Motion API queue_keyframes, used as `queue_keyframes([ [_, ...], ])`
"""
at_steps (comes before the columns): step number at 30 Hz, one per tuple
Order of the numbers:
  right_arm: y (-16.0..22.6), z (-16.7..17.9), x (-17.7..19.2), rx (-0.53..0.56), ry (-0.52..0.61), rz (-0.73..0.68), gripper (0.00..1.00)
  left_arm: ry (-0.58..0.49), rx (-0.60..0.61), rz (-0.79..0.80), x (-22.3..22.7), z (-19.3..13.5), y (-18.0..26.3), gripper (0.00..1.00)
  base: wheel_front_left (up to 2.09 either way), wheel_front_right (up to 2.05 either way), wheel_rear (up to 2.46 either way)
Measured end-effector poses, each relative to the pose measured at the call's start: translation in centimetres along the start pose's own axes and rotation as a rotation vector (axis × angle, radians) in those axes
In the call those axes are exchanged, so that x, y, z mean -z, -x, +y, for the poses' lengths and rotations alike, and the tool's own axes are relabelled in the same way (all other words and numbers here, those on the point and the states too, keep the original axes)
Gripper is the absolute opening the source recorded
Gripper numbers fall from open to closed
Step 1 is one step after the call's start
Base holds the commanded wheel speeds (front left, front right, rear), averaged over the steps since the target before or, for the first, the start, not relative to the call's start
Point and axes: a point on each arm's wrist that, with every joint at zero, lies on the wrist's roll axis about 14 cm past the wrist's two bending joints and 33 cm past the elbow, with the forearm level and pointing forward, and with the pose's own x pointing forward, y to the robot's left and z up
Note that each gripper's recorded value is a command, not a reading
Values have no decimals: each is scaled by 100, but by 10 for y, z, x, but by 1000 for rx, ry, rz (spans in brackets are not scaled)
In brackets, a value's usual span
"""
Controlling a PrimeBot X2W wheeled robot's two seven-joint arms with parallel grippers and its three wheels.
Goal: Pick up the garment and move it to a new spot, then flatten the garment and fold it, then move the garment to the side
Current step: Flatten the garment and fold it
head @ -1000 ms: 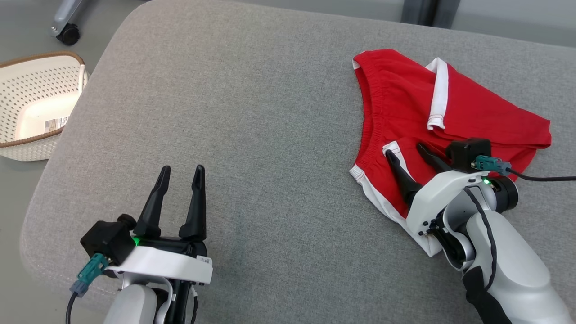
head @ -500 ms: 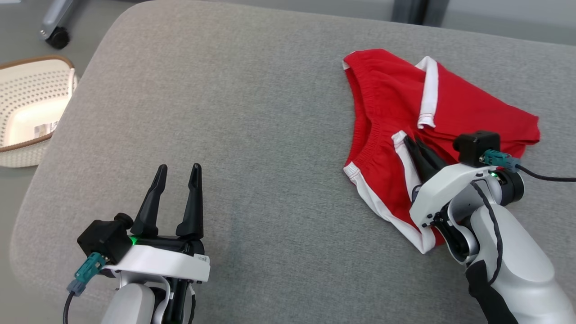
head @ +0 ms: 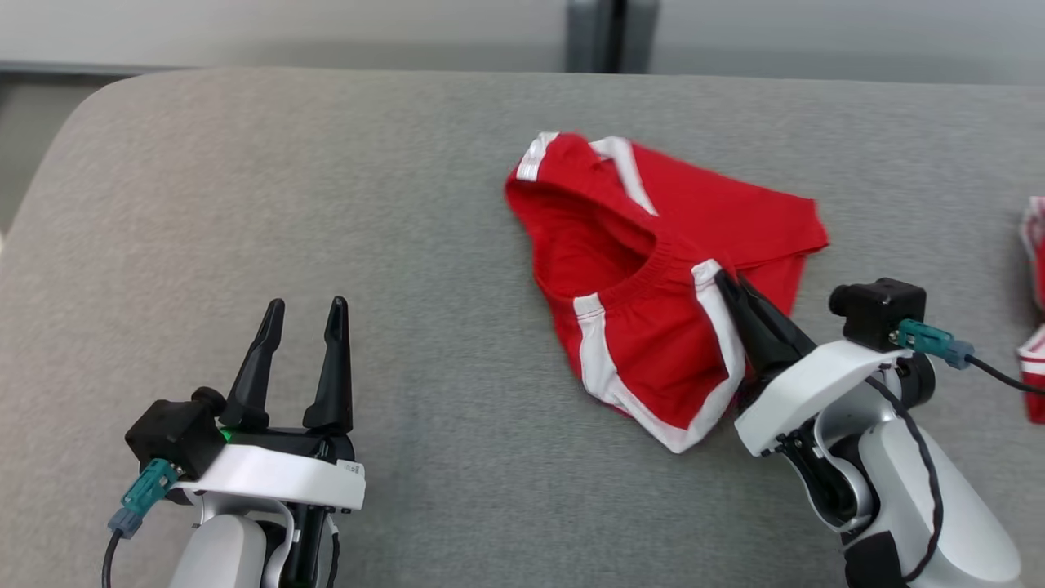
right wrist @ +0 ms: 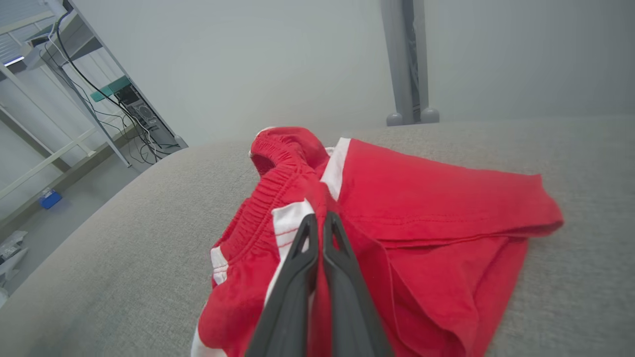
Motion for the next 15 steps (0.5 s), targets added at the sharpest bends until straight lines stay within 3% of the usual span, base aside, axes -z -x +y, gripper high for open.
queue_keyframes([
  [9, 35, -11, -24, 64, -48, -66, 1, 17, 99, -5, 0, -33, -10, 100, 0, 0, 0],
  [15, 42, -8, -30, 66, -43, -83, 0, 17, 115, -14, -3, -38, -9, 100, 0, 0, 0],
])
